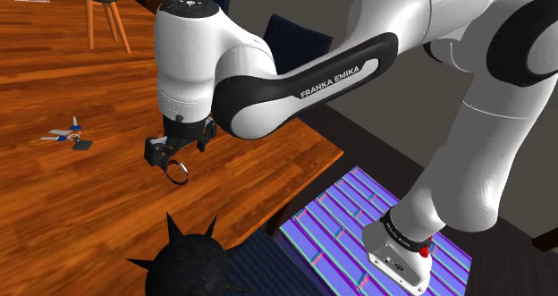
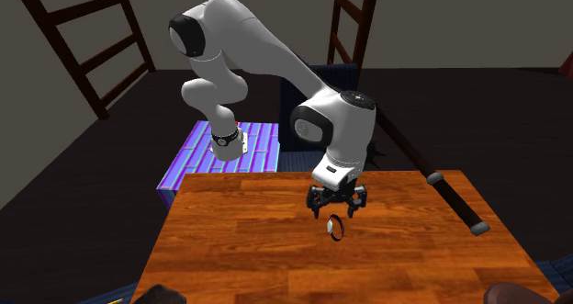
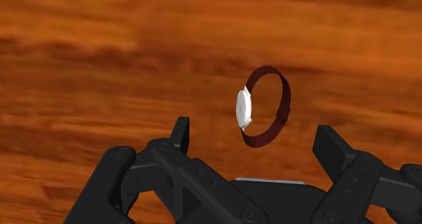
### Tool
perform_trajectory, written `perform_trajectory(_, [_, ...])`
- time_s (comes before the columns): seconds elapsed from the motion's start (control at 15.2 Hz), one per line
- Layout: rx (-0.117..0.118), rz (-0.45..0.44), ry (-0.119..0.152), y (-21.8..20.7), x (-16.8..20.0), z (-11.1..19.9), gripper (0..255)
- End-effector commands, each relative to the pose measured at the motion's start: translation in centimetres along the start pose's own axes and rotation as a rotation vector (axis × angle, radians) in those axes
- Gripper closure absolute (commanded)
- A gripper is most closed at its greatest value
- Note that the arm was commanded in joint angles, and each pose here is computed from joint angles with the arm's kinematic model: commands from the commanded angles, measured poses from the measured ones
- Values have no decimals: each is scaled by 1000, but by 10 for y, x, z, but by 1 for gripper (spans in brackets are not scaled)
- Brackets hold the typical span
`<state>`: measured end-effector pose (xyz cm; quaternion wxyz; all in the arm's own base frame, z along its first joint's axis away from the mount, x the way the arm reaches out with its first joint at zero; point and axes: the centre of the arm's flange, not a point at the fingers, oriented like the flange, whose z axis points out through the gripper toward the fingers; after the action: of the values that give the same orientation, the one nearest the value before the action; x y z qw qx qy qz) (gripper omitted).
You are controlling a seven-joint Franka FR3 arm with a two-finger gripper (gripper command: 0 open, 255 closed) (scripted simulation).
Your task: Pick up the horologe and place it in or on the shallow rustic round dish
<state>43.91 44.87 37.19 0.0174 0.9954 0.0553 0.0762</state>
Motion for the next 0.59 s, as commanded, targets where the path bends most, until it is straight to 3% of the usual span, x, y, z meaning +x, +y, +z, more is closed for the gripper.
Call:
perform_trajectory(0.0, [0, 0, 0, -1, 1, 12, 0])
perform_trajectory(0.53, [0, 0, 0, -1, 1, 20, 0])
